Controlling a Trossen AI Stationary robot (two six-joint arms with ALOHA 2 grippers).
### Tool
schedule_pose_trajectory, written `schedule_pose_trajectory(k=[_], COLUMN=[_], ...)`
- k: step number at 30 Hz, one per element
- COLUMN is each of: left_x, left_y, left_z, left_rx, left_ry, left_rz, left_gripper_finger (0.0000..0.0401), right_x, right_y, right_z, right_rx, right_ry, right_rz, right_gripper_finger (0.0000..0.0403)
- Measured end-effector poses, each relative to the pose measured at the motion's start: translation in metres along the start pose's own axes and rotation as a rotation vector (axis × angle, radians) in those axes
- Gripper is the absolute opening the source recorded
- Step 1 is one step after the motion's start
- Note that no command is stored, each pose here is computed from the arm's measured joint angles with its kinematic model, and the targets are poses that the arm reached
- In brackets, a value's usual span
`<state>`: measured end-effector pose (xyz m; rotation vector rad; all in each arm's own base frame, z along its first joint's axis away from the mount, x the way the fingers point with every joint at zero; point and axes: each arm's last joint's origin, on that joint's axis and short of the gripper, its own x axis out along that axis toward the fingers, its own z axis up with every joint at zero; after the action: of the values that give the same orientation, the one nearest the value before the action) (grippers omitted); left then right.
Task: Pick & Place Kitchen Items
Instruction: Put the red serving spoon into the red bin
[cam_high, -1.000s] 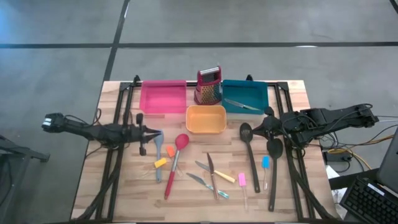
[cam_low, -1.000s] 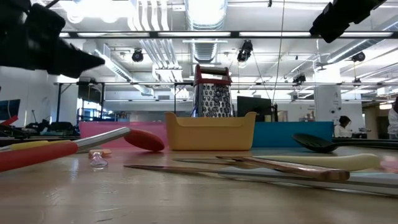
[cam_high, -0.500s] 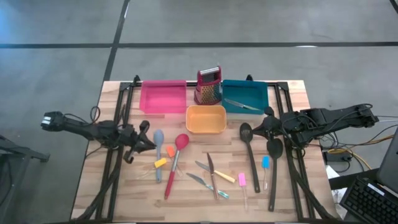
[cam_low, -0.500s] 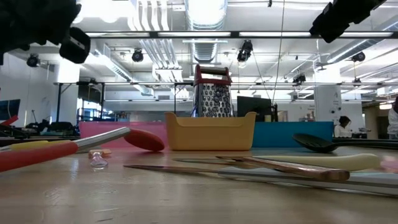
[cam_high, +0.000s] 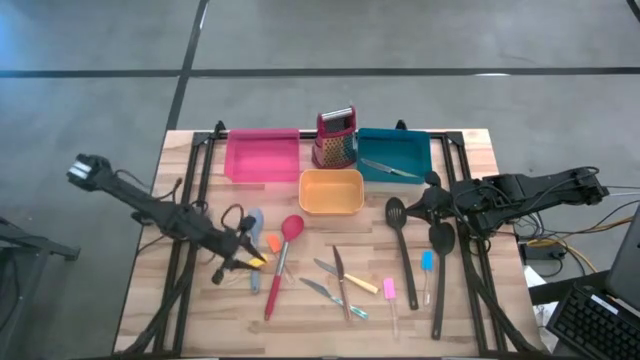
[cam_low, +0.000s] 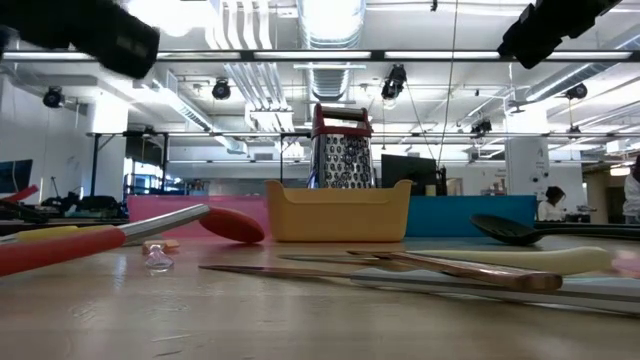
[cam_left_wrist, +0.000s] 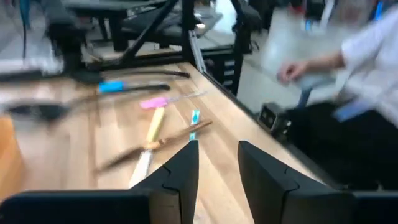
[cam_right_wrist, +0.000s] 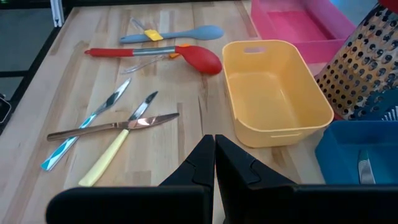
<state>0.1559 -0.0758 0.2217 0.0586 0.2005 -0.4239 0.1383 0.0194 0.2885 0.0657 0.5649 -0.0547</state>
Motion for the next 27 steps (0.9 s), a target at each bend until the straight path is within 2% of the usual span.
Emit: schedule_pose_trajectory(k=[3, 5, 9, 12, 16, 21, 27], left_x=[0.012, 0.020, 0.038, 0.051, 0.062, 0.068, 0.074], left_y=[-0.006, -0.007, -0.005, -0.004, -0.002, 0.004, 0.018], left_z=[0.010, 0.019, 0.040, 0.052, 0.063, 0.058, 0.035], left_rx=[0.127, 0.172, 0.144, 0.052, -0.152, -0.373, -0.517], left_ry=[0.193, 0.294, 0.399, 0.453, 0.507, 0.612, 0.699], left_rz=[0.093, 0.182, 0.336, 0.397, 0.471, 0.495, 0.549], left_gripper_finger=[0.0115, 0.0117, 0.0126, 0.0142, 0.0175, 0.0209, 0.0220], right_x=[0.000, 0.000, 0.000, 0.000, 0.000, 0.000, 0.000], right_y=[0.000, 0.000, 0.000, 0.000, 0.000, 0.000, 0.000], right_z=[0.000, 0.000, 0.000, 0.000, 0.000, 0.000, 0.000], right_rx=[0.000, 0.000, 0.000, 0.002, 0.001, 0.002, 0.002], right_ry=[0.000, 0.000, -0.001, 0.000, 0.000, 0.000, 0.000], right_rz=[0.000, 0.000, 0.000, 0.000, 0.000, 0.000, 0.000], right_gripper_finger=[0.0009, 0.0008, 0.0008, 0.0009, 0.0008, 0.0008, 0.0008])
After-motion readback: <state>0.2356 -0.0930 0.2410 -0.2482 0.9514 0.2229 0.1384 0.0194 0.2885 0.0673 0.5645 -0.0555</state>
